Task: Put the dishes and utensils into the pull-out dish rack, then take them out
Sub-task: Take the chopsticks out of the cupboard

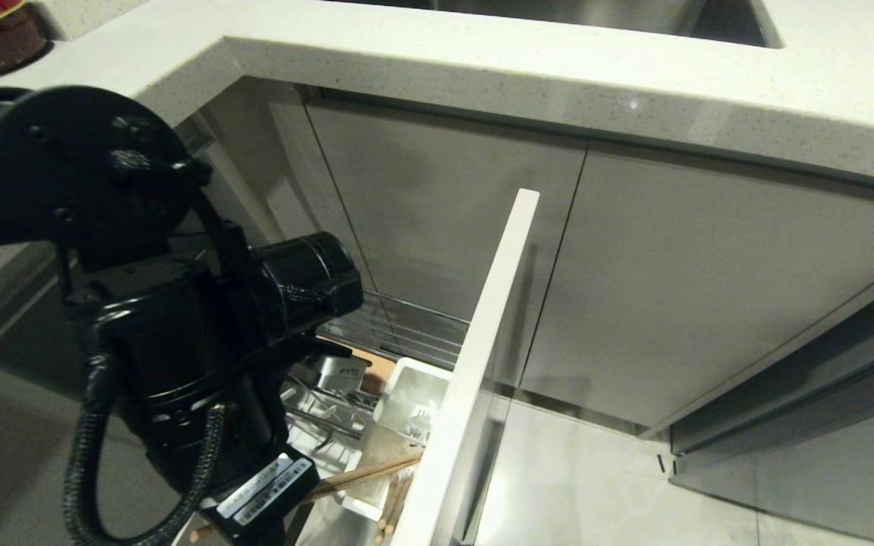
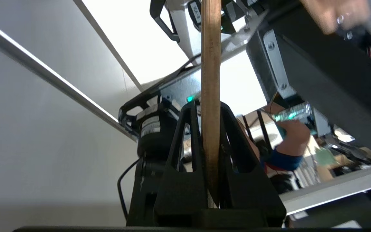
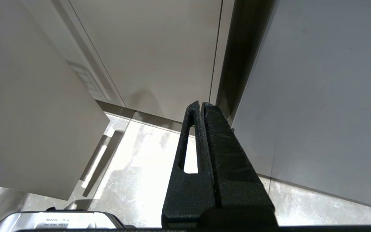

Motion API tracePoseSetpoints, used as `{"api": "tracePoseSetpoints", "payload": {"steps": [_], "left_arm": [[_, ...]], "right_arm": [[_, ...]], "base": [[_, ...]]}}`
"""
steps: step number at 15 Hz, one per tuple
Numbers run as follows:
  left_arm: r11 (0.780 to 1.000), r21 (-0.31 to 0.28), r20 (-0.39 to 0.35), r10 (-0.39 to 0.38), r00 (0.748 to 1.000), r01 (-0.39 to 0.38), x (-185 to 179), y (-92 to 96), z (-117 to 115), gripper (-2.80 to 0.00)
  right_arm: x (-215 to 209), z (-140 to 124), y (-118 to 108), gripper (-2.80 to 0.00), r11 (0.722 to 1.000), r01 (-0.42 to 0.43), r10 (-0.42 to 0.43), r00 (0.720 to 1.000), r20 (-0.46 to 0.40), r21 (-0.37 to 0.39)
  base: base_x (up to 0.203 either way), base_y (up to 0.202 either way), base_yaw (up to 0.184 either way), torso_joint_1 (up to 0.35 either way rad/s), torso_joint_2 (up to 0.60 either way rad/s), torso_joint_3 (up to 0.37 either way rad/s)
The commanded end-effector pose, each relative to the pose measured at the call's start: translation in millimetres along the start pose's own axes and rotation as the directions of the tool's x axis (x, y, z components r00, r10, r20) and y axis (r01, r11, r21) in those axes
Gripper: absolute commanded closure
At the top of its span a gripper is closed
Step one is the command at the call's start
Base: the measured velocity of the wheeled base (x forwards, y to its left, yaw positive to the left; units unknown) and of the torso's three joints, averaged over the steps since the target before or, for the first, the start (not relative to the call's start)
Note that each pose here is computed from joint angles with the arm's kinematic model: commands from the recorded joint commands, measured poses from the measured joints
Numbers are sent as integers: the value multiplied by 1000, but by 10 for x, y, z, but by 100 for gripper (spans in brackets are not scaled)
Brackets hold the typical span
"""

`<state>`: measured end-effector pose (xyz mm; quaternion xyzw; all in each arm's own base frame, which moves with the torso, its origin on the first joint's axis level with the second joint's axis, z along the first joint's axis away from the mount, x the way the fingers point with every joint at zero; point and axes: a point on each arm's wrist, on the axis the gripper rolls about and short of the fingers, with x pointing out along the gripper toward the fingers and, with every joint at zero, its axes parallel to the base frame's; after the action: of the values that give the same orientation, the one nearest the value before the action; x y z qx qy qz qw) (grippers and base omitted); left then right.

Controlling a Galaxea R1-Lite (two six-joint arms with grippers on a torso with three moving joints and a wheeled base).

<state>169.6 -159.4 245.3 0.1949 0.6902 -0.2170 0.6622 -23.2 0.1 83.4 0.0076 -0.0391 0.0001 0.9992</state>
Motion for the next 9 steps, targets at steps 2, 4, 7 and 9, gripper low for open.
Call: {"api": "tracePoseSetpoints", "payload": {"steps": [2,4,7,9], "left_arm": [[999,38,86,4,996,-8,-273,-10,-403,0],[998,42,118,39,992,-44,-338,8,-522,0],[998,41,185,49,982,-57,-450,42,-706,0],[997,43,251,50,967,-62,-556,65,-865,0]], "right_arm": [[15,-73,-1,0,1000,0,0,1000,-25,0],[15,-73,-1,0,1000,0,0,1000,-25,0],[15,-73,-1,0,1000,0,0,1000,-25,0],[15,-73,-1,0,1000,0,0,1000,-25,0]], "base": [[0,0,0,0,0,0],[0,0,0,0,0,0],[0,0,0,0,0,0],[0,0,0,0,0,0]]}}
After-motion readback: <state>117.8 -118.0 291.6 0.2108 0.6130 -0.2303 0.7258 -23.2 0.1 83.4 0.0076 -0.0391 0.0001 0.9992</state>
